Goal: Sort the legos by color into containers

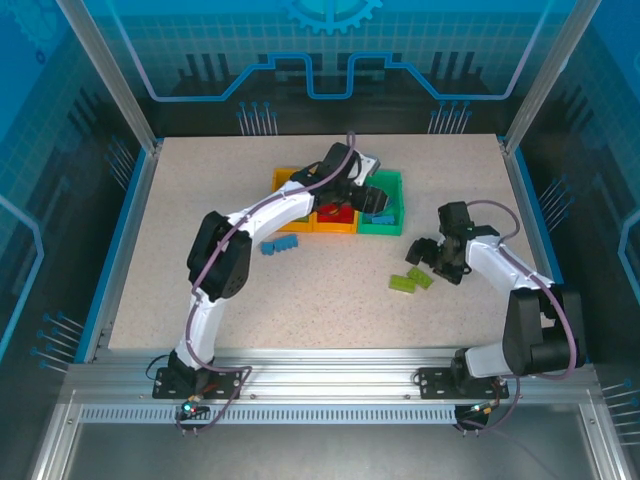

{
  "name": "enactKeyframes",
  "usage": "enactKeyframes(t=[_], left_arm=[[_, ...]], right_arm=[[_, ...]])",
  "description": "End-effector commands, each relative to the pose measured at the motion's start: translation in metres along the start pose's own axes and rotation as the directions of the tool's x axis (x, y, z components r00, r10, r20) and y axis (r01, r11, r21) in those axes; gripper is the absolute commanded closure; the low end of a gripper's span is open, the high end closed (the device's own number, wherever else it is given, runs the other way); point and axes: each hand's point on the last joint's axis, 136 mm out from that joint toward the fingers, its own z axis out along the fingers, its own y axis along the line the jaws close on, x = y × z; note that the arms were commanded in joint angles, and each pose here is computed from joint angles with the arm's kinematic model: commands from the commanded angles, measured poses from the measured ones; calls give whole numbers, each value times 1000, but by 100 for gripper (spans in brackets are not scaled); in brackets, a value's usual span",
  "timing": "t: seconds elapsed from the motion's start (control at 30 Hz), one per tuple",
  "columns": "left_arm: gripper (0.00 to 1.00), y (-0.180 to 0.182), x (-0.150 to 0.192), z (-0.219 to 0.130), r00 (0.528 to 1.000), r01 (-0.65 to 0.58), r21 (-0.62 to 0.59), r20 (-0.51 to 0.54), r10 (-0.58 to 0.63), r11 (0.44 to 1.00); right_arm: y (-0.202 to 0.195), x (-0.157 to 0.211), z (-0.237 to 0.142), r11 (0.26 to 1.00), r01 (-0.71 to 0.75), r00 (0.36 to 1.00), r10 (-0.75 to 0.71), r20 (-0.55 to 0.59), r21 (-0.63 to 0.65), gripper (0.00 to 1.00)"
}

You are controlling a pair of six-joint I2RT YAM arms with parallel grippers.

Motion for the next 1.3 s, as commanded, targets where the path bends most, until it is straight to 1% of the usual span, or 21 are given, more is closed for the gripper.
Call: enactKeyframes(t=[0.0, 0.13, 0.23, 0.3, 0.33, 0.37, 0.57, 0.73, 0.83, 0.97, 1.27], left_arm=[[35, -12, -3, 10, 1000, 6, 56, -4, -6, 998], [33, -10, -5, 13, 1000, 1, 60, 4, -2, 998], [27, -9, -5, 16, 1000, 2, 58, 2, -2, 998], [20, -9, -4, 17, 1000, 10, 59, -2, -10, 998], [14, -11, -5, 17, 1000, 10, 61, 0, -10, 998], [2, -11, -6, 15, 1000, 12, 63, 3, -12, 998], [1, -23, -15, -1, 999, 10, 67, 44, -13, 998], [1, -37, -22, -24, 995, 0, 72, 95, -7, 997], [1, -41, -19, -39, 994, 3, 76, 107, -11, 997], [1, -40, -2, -52, 995, 4, 66, 102, -11, 998], [1, -21, 47, -68, 998, 32, -5, 56, -32, 999]], right_arm=[[0, 17, 2, 999, -43, 998, 43, -42, -3, 12], [-5, 22, 4, 997, -74, 996, 75, -50, 17, 10], [-5, 24, 6, 996, -92, 994, 93, -56, 16, 9], [-4, 25, 9, 994, -105, 992, 106, -64, 11, 8], [-4, 25, 10, 994, -111, 992, 112, -66, 10, 8], [-4, 26, 13, 993, -117, 991, 117, -68, 12, 8], [-4, 28, 24, 991, -131, 988, 132, -84, 21, 8], [-3, 26, 31, 989, -142, 986, 144, -81, 32, 8], [-7, 22, 34, 988, -144, 987, 148, -67, 61, 8], [-4, 20, 38, 988, -143, 987, 147, -67, 59, 8], [1, 10, 44, 989, -130, 989, 135, -67, 74, 10]])
